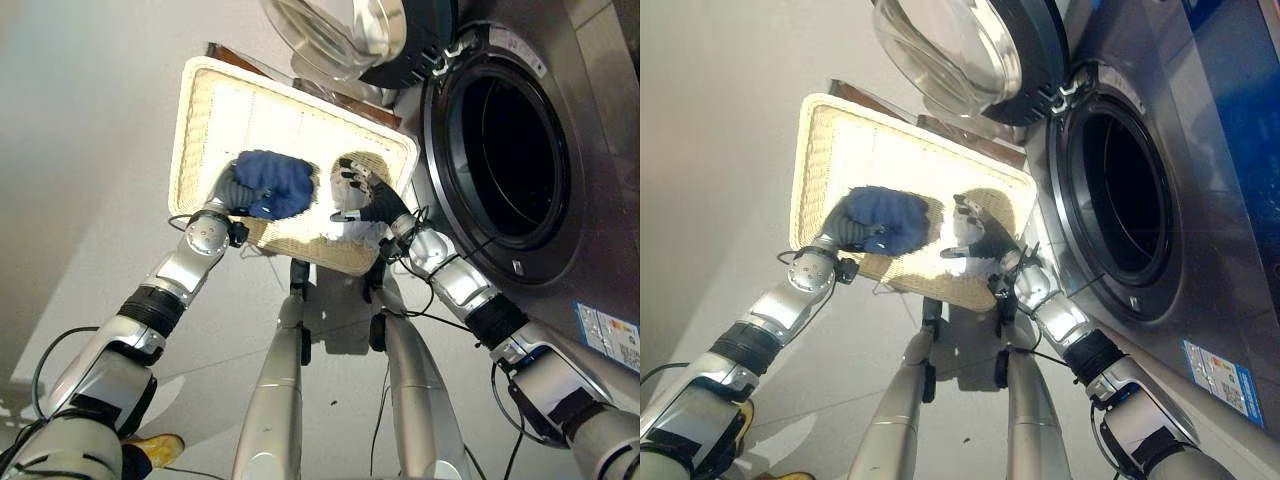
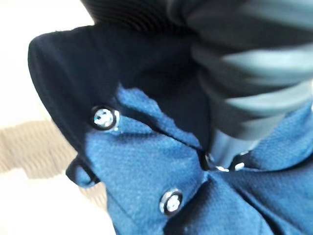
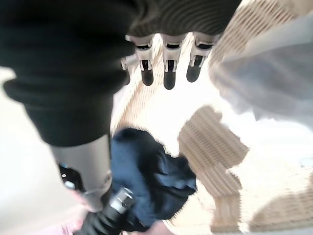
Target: Put the clothes into the washing machine.
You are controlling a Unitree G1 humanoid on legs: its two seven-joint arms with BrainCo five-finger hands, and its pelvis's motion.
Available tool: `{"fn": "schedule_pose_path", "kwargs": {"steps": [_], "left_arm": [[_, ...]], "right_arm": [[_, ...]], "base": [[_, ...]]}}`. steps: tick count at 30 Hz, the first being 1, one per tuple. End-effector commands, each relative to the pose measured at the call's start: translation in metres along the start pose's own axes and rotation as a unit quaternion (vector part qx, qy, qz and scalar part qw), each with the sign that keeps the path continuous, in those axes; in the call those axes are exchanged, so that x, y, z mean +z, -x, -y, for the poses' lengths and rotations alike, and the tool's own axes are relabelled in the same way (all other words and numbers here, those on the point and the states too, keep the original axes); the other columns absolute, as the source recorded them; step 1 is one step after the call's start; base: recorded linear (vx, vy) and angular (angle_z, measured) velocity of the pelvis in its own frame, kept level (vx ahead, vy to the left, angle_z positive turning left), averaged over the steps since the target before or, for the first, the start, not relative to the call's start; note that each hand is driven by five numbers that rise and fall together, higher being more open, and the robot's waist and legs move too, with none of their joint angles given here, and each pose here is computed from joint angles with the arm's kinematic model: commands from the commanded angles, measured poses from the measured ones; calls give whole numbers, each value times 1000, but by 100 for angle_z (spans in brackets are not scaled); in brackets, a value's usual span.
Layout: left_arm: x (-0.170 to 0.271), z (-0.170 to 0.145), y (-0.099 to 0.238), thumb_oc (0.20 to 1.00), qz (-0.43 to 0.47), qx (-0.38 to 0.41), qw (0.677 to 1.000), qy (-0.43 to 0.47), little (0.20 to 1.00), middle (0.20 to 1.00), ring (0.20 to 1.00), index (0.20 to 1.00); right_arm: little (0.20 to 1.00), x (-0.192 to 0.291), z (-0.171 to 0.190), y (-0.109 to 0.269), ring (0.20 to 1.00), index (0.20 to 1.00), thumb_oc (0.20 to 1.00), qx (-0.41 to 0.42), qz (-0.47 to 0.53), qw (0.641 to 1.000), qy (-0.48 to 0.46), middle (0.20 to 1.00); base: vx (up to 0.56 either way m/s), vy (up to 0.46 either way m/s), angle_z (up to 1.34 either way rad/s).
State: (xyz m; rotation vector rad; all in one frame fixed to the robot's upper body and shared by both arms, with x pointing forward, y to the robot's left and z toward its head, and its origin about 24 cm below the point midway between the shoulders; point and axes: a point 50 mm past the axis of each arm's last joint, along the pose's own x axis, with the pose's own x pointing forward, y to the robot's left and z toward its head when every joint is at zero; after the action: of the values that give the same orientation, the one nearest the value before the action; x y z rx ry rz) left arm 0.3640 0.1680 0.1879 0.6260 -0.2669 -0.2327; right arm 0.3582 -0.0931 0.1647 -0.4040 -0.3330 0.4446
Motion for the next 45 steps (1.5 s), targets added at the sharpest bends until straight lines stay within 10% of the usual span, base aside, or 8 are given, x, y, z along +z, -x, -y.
{"fn": "schedule_pose_path", "kwargs": {"steps": [1, 16, 17, 19, 20, 21, 34, 45], "left_arm": [[35, 18, -4, 200, 77, -84, 993, 42, 200, 200, 200, 200], [72, 71, 6, 200, 135, -266, 952, 69, 200, 200, 200, 200], [69, 73, 6, 200, 127, -265, 953, 72, 200, 200, 200, 200], [67, 75, 6, 275, 122, -265, 953, 78, 275, 275, 275, 275], [63, 76, 6, 649, 113, -259, 955, 88, 649, 649, 649, 649], [61, 77, 6, 1000, 107, -252, 957, 96, 1000, 1000, 1000, 1000], [14, 54, 8, 1000, 47, 49, 993, 99, 1000, 1000, 1000, 1000], [-60, 6, 26, 1000, -122, 322, 939, 3, 1000, 1000, 1000, 1000]], "right_arm": [[1000, 13, -3, 4, 1000, 1000, 1000, 29, 28, 999, 25, 1000], [1000, 1, -37, 8, 1000, 1000, 1000, 121, -1, 993, -4, 1000], [529, 1, -41, 10, 529, 529, 529, 131, 0, 991, -21, 529], [304, 1, -42, 12, 304, 304, 304, 135, -2, 990, -34, 304], [200, 0, -44, 13, 200, 200, 200, 138, -7, 989, -50, 200], [200, -1, -44, 14, 200, 200, 200, 138, -10, 988, -68, 200], [200, -36, -44, 30, 200, 200, 200, 65, -76, 971, -217, 200], [200, -68, -6, 36, 200, 200, 200, -89, -71, 882, -458, 200]], "base": [[-24, 4, 4], [3, -9, -1], [0, 0, 0], [23, 1, -3], [0, 0, 0], [0, 0, 0], [35, -27, -9], [58, -32, -4]]}}
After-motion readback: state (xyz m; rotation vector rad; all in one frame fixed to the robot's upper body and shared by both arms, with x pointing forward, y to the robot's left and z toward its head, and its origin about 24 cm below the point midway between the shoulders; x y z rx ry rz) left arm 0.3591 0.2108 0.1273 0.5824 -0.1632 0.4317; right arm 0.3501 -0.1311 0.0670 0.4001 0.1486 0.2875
